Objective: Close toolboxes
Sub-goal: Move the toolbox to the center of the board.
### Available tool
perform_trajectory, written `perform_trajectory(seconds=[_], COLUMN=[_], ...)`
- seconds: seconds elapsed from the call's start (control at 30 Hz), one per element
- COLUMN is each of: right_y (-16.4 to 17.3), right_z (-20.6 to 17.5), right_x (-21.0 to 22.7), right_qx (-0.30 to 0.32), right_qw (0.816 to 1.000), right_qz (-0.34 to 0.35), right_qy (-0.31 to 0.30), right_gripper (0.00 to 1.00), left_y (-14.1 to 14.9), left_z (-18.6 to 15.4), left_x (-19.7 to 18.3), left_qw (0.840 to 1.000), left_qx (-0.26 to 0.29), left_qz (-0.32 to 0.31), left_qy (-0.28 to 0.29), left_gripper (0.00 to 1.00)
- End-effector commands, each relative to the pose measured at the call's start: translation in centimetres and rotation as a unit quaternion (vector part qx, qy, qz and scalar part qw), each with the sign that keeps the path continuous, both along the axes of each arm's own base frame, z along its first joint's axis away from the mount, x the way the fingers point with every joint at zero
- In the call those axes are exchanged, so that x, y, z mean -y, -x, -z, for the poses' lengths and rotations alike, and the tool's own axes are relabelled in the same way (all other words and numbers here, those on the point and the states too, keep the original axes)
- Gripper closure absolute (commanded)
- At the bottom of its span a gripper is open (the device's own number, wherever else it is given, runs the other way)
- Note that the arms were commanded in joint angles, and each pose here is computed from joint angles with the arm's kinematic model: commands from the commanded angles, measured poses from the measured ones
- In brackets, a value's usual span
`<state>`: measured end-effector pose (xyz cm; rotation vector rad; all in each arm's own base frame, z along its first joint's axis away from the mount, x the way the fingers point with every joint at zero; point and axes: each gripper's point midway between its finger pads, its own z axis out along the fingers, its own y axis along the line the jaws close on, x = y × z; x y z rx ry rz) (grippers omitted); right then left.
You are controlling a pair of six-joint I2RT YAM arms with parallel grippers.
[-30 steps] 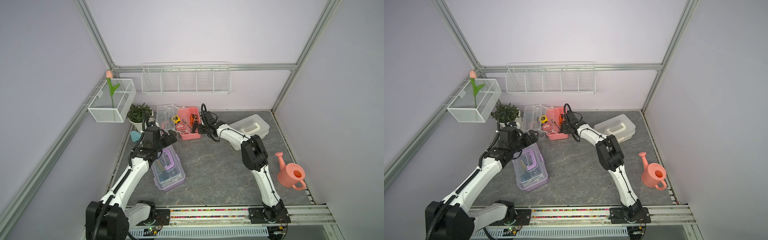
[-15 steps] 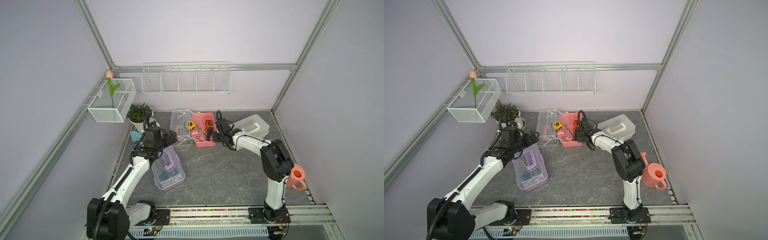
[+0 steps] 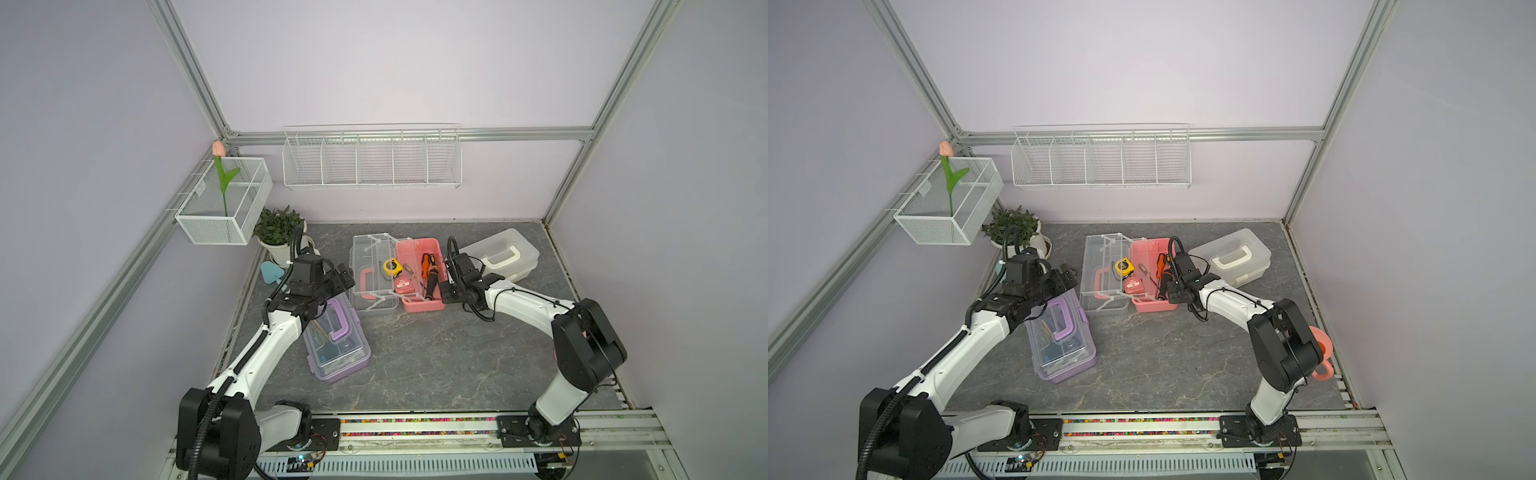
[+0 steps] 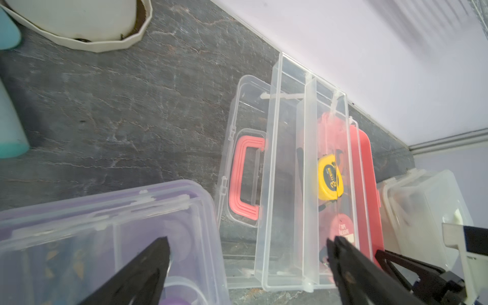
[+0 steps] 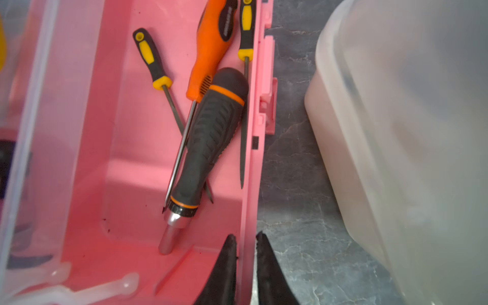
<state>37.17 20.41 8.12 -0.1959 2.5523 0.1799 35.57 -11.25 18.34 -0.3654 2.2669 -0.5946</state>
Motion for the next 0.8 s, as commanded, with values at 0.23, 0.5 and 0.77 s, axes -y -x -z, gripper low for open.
perform_trajectory(seconds=[0.23, 0.5, 0.77], right_y=[0.1, -0.4, -0.6], right_z=[-1.2, -2.9, -6.1], right_x=[-0.7, -0.6, 1.4], right_qx=[0.006, 0.021, 0.069], right_qw=[1.0, 0.999, 0.996], right_qz=[-0.021, -0.027, -0.023], right_qy=[-0.013, -0.035, -0.054], right_gripper=[0.68, 0.57, 0.47], left_y=[4.0, 7.3, 7.1], left_z=[-3.7, -0.3, 3.4], left_x=[8.0, 14.8, 17.1], left_qw=[0.992, 0.983, 0.984], left_qx=[0.034, 0.005, -0.028], left_qz=[0.091, 0.149, 0.157], left_qy=[0.084, 0.105, 0.077], left_gripper=[0.05, 0.05, 0.05])
